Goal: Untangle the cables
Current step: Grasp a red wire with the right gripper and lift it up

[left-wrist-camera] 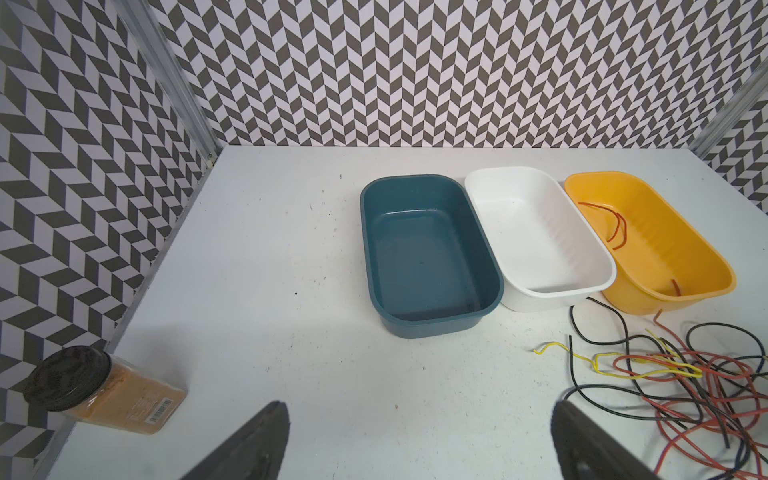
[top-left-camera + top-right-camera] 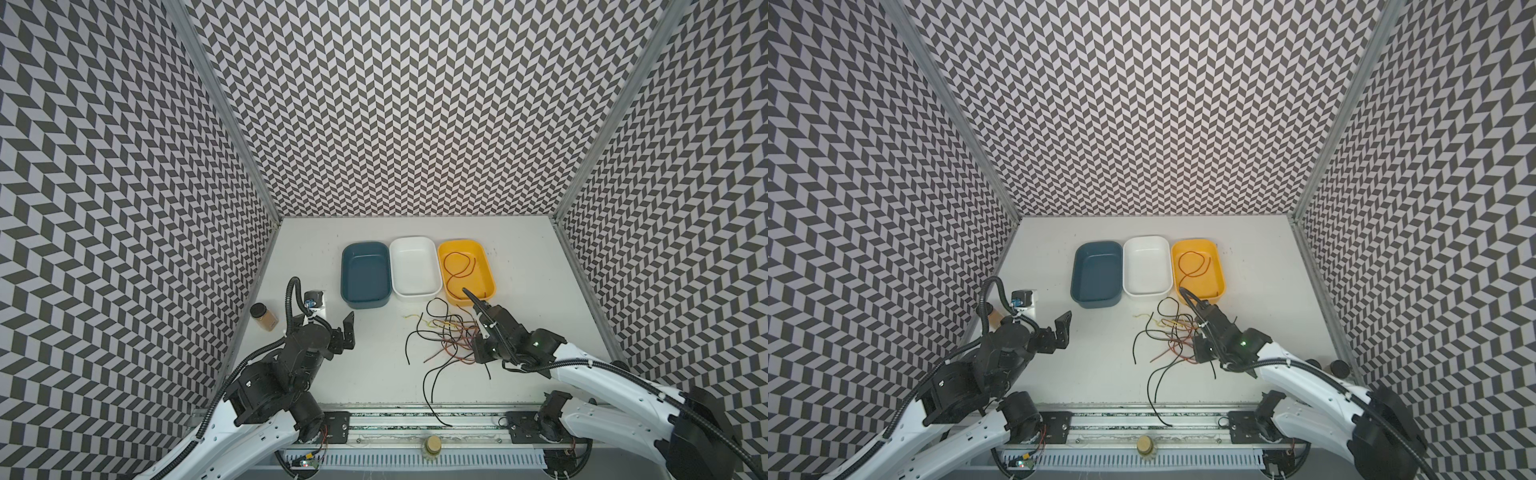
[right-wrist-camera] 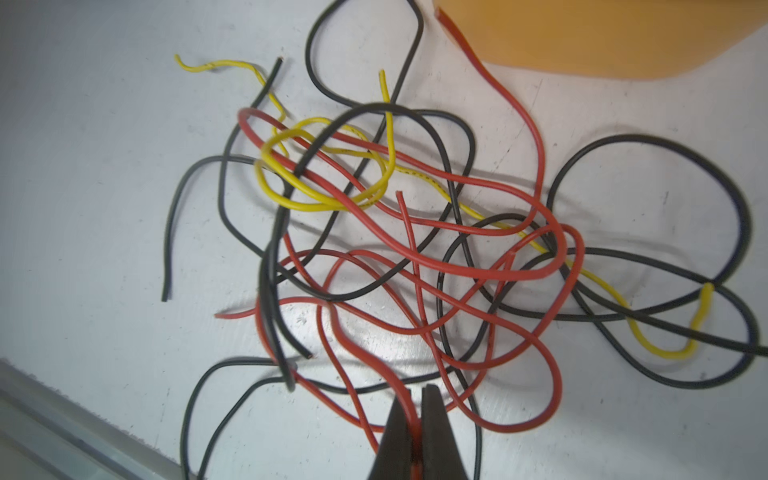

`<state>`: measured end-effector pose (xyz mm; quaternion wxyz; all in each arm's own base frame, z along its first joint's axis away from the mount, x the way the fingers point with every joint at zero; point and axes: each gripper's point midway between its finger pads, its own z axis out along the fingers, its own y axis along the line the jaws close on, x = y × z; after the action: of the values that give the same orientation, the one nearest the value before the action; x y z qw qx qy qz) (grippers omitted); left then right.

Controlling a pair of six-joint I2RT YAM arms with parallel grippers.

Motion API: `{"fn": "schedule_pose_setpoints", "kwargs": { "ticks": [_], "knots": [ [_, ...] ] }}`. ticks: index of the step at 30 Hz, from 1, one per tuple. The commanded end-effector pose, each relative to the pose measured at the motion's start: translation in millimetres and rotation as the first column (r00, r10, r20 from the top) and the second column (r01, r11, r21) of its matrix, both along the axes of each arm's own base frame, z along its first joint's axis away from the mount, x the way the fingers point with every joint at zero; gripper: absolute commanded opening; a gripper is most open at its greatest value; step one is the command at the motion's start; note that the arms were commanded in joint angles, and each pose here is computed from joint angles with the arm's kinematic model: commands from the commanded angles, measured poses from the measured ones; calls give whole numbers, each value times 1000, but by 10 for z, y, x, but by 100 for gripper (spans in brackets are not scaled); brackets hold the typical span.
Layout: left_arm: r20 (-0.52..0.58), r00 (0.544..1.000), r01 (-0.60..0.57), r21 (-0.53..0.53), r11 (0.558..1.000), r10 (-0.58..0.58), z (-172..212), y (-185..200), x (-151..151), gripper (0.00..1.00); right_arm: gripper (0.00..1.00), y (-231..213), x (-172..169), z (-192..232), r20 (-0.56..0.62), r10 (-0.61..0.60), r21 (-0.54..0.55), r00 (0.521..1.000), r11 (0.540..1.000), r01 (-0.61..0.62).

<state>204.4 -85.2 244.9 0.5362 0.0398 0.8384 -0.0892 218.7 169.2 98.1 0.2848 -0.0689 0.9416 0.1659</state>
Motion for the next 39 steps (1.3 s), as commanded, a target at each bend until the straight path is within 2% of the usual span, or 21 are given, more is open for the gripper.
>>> {"fn": "schedule_pose_setpoints", "kwargs": {
  "ticks": [1,7,13,17,25,28,34,37,39],
  "knots": [
    [-14,1000,-11,12,1000,11,-49,-17,53,100,0,-51,18,406,77,-6,23,997,1000,4],
    [-30,1000,-8,22,1000,9,-85,-34,63,100,0,-93,-56,939,151,10,72,989,997,-21],
    [-56,998,4,37,999,-2,-140,-78,80,100,0,-26,-161,1527,205,73,126,976,987,-101],
    [-66,998,12,41,999,-9,-161,-101,85,100,0,11,-241,2016,283,122,159,951,972,-173],
    [-74,997,18,47,999,-14,-189,-116,88,100,0,-78,-381,2816,430,124,208,895,951,-231],
    [-77,997,21,46,999,-17,-192,-124,90,100,0,-119,-415,3034,473,121,209,873,947,-244],
    [-84,996,32,45,998,-28,-206,-150,90,100,0,-28,-409,3245,484,149,217,862,934,-283],
    [-88,995,39,42,998,-36,-216,-162,83,100,0,11,-448,3487,529,146,254,836,913,-320],
    [-88,995,54,30,998,-51,-190,-192,76,100,0,3,-402,3579,551,136,240,823,919,-313]
  ]
}}
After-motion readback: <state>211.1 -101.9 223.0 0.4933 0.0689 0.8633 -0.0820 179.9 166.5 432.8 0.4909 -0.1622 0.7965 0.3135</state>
